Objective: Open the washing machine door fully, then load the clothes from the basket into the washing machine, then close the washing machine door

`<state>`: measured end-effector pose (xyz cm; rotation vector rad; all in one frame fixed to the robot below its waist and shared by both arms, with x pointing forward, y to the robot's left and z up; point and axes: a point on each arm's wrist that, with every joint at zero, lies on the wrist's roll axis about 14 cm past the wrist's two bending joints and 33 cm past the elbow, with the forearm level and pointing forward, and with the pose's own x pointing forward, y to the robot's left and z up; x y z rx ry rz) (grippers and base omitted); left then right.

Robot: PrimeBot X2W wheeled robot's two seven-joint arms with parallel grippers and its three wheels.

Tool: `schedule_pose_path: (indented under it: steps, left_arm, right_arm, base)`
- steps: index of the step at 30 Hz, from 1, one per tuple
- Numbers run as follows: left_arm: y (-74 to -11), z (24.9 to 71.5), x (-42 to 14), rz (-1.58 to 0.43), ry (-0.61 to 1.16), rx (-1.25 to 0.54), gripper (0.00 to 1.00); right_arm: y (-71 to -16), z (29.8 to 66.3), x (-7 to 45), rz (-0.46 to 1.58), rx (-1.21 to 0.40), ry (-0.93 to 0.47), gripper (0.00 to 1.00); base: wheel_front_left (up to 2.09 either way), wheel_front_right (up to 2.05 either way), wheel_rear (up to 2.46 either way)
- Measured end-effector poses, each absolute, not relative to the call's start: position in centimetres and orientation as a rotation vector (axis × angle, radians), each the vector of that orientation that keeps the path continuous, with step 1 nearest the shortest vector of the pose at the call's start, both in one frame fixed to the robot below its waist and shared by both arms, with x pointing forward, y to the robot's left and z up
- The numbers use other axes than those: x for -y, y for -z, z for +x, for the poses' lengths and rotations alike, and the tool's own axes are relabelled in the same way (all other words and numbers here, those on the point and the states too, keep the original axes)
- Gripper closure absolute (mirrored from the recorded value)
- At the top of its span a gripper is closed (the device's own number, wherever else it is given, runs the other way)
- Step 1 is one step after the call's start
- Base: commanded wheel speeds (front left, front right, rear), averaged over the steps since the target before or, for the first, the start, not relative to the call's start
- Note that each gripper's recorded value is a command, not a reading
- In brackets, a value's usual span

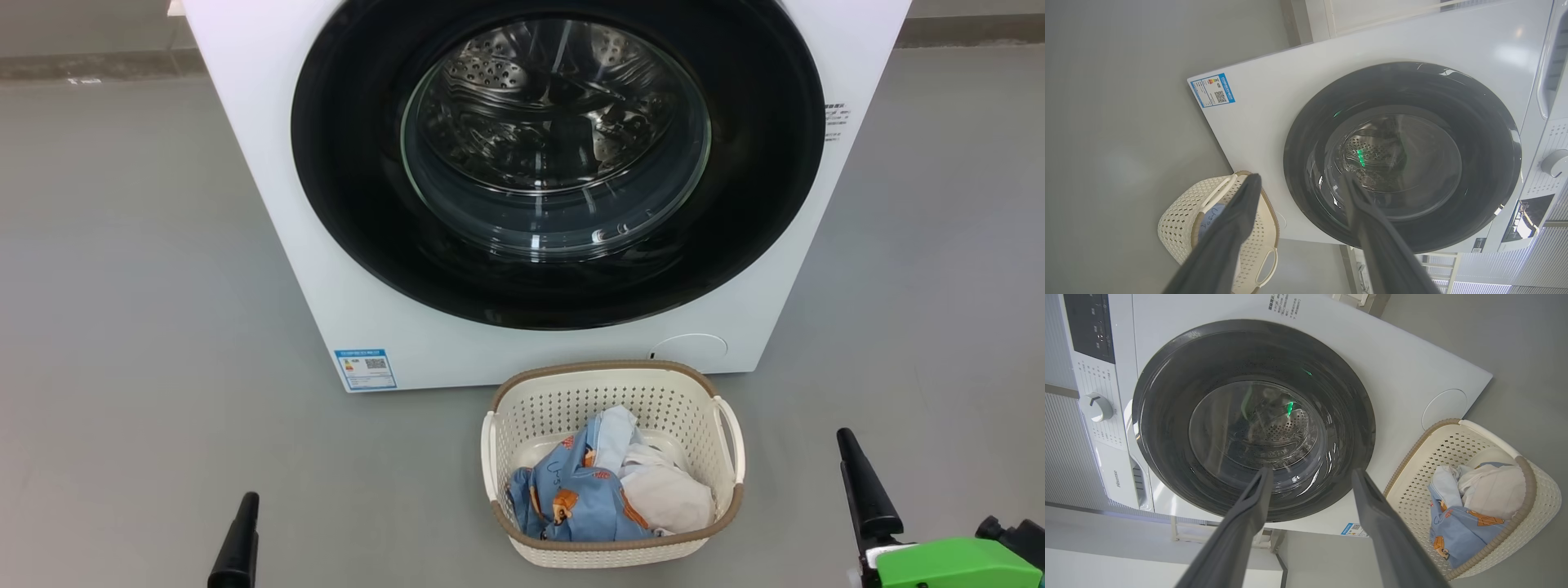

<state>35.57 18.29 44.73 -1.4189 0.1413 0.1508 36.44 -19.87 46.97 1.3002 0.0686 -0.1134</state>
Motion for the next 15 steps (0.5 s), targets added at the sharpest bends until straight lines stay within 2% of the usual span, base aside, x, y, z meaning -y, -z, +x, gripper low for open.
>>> schedule_pose_path:
  steps: [15]
  left_arm:
    - [-45.6, 35.7, -18.7, -1.177, -0.128, -0.117, 0.0]
  right_arm:
    - [-48.5, 36.9, 18.8, 0.995, -0.062, 0.025, 0.0]
  base:
    - [0.0, 0.0, 0.0]
